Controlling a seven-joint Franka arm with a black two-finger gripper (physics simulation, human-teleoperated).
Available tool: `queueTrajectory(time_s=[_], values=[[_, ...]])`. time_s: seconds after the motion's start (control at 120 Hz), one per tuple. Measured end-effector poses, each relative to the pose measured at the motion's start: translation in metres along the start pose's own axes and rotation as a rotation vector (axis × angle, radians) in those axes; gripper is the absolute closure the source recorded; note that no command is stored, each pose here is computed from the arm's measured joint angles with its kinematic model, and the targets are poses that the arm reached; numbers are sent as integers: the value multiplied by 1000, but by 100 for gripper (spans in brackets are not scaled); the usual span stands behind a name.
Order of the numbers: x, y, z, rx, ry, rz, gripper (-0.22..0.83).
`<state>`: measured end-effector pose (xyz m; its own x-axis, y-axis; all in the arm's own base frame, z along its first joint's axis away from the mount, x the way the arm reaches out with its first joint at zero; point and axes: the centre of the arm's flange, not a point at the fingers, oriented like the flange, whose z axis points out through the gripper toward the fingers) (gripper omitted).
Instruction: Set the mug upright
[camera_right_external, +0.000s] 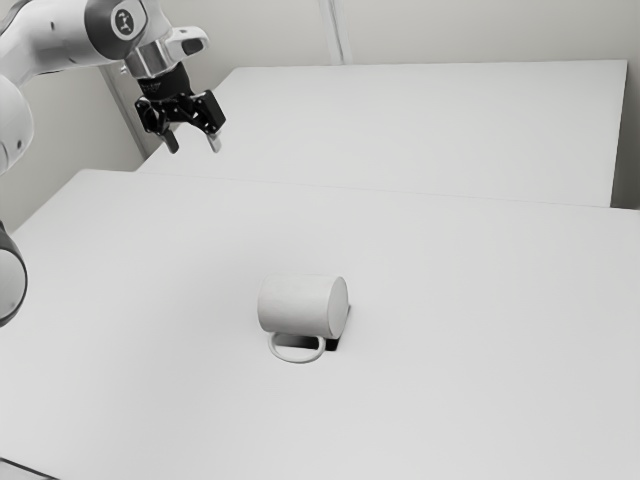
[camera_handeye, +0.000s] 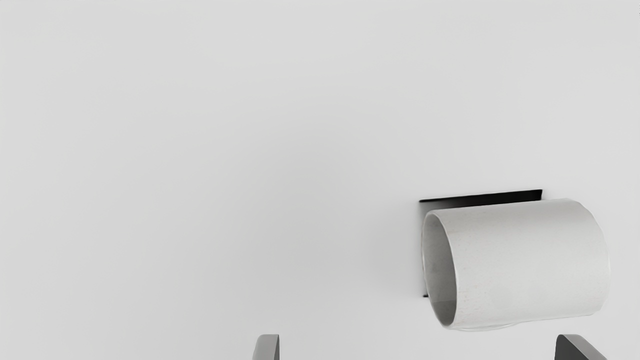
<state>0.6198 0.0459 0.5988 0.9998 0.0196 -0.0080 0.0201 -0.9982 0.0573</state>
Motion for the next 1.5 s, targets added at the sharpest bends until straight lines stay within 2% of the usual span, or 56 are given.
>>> queueTrajectory(time_s=[0.217, 0.342, 0.492, 0.625, 0.983, 1.1, 1.408, 1.442, 1.5], values=[[-1, 0, 10, -9, -21, 8, 0], [-18, 0, 25, -58, -59, 2, 0], [-38, -27, 82, -318, -144, -78, 0], [-47, -28, 140, -529, -174, -110, 0], [-50, -35, 272, -819, -200, -158, 0], [-58, -29, 300, -908, -193, -177, 0], [-67, -7, 327, -1100, -189, -151, 0], [-68, -5, 326, -1116, -190, -141, 3], [-68, -2, 324, -1139, -185, -120, 19]])
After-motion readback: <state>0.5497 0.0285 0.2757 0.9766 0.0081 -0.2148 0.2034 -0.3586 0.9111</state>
